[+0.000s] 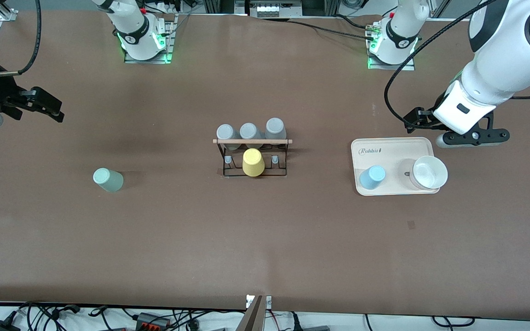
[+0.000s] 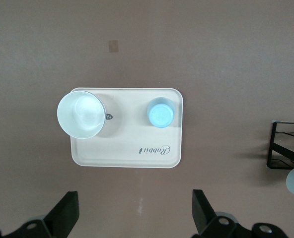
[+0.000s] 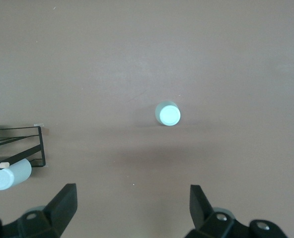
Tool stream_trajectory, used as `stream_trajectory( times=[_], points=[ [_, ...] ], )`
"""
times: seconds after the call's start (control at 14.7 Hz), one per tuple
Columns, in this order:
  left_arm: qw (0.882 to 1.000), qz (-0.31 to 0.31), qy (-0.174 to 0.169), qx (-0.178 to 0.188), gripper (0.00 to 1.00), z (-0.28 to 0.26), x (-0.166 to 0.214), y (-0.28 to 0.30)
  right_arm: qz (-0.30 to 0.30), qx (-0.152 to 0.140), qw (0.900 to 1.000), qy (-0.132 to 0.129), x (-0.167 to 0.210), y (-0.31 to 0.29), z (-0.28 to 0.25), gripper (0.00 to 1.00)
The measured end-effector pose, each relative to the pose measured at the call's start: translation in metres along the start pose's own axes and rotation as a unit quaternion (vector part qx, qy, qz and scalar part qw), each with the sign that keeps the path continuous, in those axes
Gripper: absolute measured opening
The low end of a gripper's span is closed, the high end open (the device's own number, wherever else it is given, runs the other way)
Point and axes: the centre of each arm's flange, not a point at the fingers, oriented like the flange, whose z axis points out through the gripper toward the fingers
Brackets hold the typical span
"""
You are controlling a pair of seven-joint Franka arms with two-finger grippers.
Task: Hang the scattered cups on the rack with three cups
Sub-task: 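Lower the left gripper over the light blue cup on the tray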
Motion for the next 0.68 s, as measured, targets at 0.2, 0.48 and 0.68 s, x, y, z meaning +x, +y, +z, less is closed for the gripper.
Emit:
stream_trajectory(
  times=[0.2, 0.48, 0.68],
  points=[
    [1.0, 0.0, 0.0, 0.0, 1.0, 0.0, 0.0001, -0.0003, 0.004, 0.0, 1.0, 0.002, 0.0006, 0.004, -0.0023, 1.0],
    [1.0, -0.001, 0.0, 0.0, 1.0, 0.0001, 0.0003, -0.0012, 0.002, 0.0, 1.0, 0.004, 0.0007, 0.0046, -0.0039, 1.0],
    [1.0, -0.001, -0.002, 0.001, 1.0, 0.0004, 0.0, -0.0015, 0.002, 0.0, 1.0, 0.005, 0.0007, 0.0049, -0.0047, 1.0]
  ],
)
